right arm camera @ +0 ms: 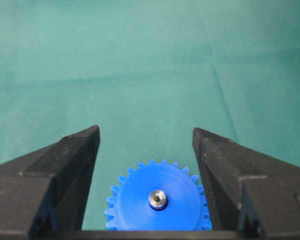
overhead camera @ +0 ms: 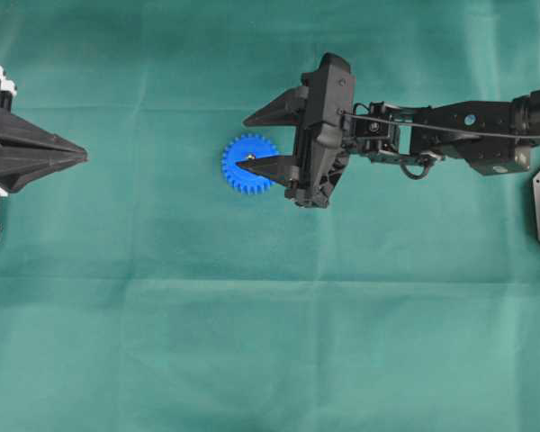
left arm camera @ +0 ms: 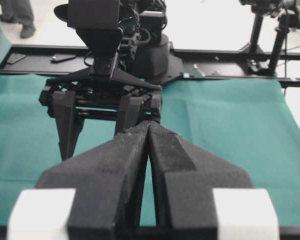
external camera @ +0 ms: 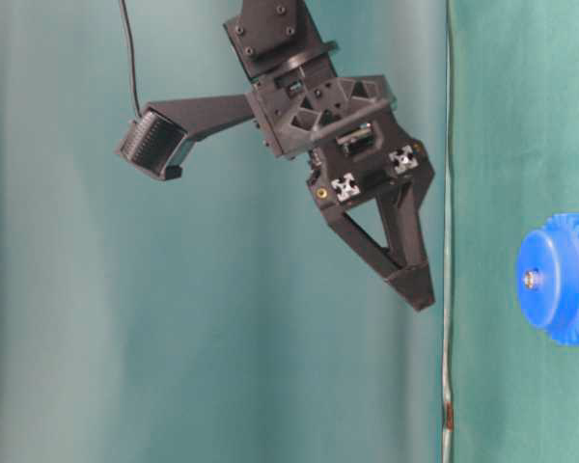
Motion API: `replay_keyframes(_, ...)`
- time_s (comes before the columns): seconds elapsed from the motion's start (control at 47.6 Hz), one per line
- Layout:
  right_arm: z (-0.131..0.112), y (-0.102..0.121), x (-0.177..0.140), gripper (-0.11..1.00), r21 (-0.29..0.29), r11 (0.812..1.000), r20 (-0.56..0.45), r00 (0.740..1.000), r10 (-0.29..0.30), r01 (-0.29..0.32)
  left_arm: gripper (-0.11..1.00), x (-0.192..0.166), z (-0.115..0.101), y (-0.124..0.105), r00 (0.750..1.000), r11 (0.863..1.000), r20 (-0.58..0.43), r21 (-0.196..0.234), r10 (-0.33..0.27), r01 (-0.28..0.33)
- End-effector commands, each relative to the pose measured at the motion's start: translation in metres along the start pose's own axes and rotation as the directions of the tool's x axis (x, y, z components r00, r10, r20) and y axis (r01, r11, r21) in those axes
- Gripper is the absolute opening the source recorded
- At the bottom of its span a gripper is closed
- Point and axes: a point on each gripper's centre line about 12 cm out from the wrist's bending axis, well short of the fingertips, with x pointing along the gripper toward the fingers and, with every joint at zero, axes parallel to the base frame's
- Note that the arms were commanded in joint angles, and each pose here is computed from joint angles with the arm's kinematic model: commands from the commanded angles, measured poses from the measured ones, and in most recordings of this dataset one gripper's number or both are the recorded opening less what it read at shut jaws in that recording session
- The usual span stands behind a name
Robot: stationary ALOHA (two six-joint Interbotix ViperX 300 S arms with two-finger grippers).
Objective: Insert the shaft placed at a random location into the center hole of the medium gear at another random location.
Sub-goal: 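Open the right gripper and withdraw it to the right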
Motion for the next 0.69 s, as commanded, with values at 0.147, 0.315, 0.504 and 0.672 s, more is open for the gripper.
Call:
replay_keyframes(0.147,0.011,0.002,-0.021,0.75,0.011,1.000,0.034,0.999,0.005,-0.005,0.00,0.003,0.008,-0.001,1.000,1.000,0.020,-0.002,-0.003,0.003)
replay_keyframes(0.315,0.013,0.004,-0.042,0.75,0.009,1.000,0.050,0.999,0.011,-0.012,0.00,0.003,0.008,-0.001,1.000,1.000,0.020,-0.002,-0.003,0.003)
replay_keyframes(0.504,0.009,0.005,-0.069,0.74,0.009,1.000,0.062,0.998,0.019,-0.020,0.00,0.003,0.008,-0.001,1.000,1.000,0.020,-0.003,-0.004,0.004)
replay_keyframes(0.672,0.002,0.004,-0.086,0.74,0.022,1.000,0.064,0.998,0.019,-0.021,0.00,0.003,0.007,-0.001,1.000,1.000,0.018,-0.005,-0.004,0.004)
